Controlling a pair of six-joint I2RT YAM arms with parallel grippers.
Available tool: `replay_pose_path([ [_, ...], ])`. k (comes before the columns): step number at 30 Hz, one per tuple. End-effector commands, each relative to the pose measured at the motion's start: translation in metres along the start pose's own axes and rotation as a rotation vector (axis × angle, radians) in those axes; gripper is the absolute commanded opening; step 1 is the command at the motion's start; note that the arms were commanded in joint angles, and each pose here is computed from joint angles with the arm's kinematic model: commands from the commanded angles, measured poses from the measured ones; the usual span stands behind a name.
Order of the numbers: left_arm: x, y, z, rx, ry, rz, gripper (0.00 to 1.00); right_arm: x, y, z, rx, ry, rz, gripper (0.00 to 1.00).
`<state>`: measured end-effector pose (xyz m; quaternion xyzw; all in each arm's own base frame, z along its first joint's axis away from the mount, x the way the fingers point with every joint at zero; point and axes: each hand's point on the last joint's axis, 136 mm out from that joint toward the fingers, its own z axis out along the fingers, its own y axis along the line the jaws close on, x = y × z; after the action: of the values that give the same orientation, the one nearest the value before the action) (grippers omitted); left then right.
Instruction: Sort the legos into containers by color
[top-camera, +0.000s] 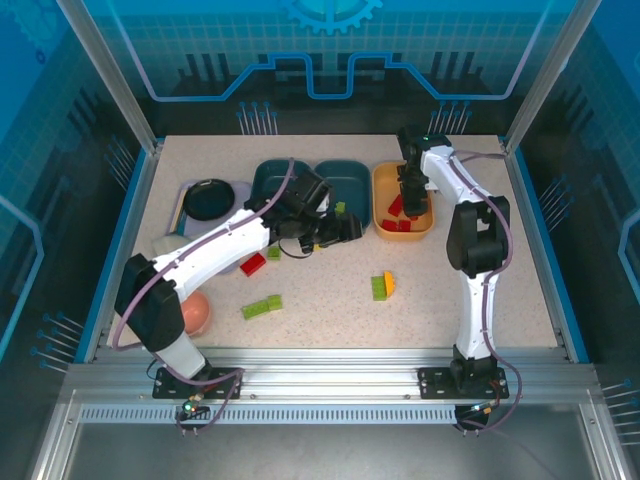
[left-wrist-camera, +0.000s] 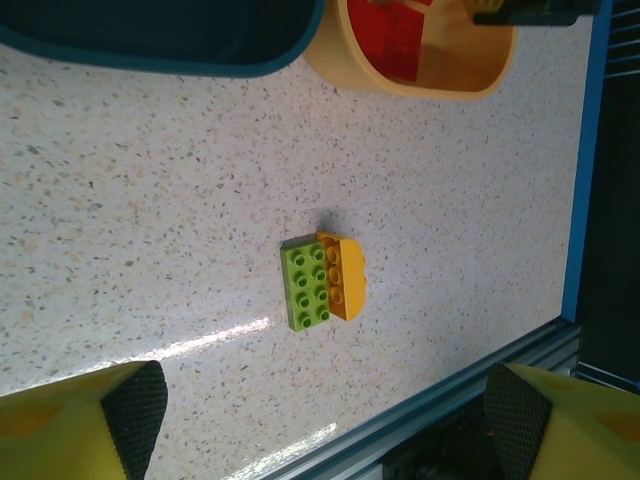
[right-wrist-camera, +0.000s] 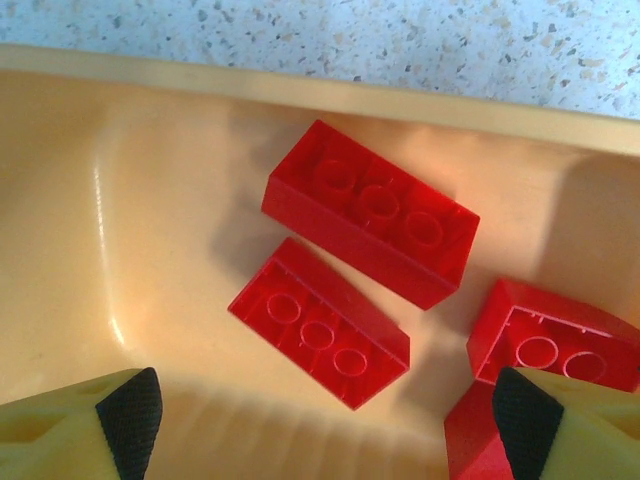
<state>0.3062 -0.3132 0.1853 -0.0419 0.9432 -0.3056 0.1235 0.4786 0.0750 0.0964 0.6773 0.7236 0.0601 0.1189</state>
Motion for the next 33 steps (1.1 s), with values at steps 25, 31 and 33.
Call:
replay_pose_path([
  [25,0.073,-0.026,0.138,-0.317,0.310,-0.024,0.64,0.000,-0.279,-0.147,-0.167,0.110,-0.977,0.67],
  [31,0.081,-0.026,0.150,-0.380,0.318,-0.035,0.55,0.003,-0.288,-0.148,-0.193,0.131,-1.018,0.66],
  [33,0.083,-0.020,0.151,-0.422,0.323,-0.048,0.54,0.003,-0.289,-0.149,-0.194,0.130,-1.023,0.66],
])
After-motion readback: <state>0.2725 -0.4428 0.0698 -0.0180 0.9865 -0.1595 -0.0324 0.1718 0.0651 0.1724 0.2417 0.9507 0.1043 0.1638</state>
